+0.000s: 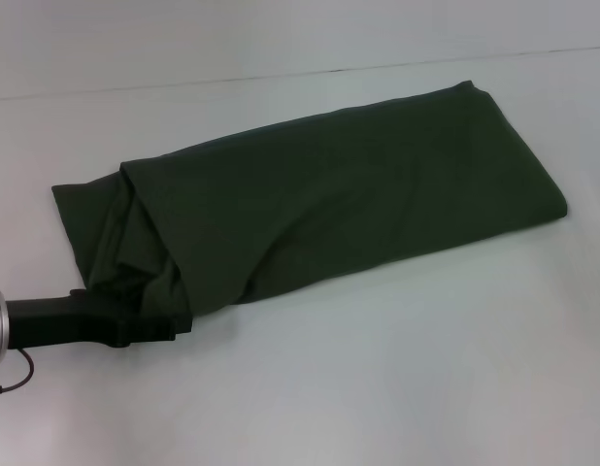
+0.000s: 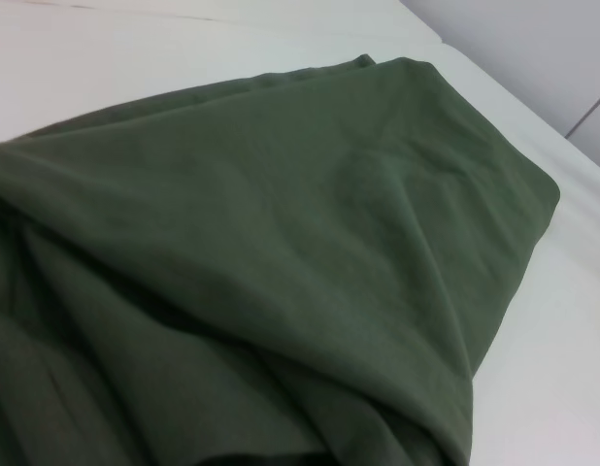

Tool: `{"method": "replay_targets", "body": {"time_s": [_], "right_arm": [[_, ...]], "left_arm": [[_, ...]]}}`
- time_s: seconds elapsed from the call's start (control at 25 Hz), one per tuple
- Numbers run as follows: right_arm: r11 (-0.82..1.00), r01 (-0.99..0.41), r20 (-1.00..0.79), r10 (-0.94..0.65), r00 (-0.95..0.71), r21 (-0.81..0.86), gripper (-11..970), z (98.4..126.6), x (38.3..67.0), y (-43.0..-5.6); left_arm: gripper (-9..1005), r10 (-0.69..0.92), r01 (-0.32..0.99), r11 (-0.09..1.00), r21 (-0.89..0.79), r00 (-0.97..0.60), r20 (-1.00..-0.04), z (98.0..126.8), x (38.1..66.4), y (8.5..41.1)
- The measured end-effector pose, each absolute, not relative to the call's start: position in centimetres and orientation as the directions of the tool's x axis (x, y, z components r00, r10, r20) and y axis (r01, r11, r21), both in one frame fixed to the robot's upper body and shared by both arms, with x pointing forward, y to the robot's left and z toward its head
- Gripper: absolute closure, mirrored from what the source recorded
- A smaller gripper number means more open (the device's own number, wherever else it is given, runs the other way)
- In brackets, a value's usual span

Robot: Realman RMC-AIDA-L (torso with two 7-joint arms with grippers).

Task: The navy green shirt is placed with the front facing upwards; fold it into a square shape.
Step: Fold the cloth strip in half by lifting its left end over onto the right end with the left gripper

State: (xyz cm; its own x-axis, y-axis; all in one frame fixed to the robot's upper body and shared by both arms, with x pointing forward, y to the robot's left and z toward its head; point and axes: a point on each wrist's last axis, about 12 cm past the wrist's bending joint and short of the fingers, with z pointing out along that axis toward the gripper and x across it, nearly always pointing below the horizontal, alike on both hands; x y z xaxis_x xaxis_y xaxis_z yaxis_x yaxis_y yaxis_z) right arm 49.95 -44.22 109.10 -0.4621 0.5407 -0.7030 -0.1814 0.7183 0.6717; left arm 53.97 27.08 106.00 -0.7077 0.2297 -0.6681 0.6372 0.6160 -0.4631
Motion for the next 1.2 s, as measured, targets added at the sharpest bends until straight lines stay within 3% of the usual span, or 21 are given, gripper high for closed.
{"method": "replay_targets", "body": {"time_s": [0.36,0.56,1.2], "right_arm": [[0.719,-0.179,-0.702,0.541,-0.463,0.672,109,109.02,49.78,-44.29],[0.718,-0.179,-0.701,0.541,-0.464,0.672,109,108.99,49.67,-44.31],[0.715,-0.175,-0.696,0.546,-0.466,0.677,109,108.74,49.38,-44.20]], "left_arm": [[194,0.216,0.626,0.641,-0.444,-0.703,-0.678,106.10,54.49,27.22],[430,0.221,0.631,0.635,-0.445,-0.701,-0.679,106.19,54.45,27.17],[927,0.237,0.649,0.609,-0.456,-0.698,-0.676,106.29,54.27,26.79]]}}
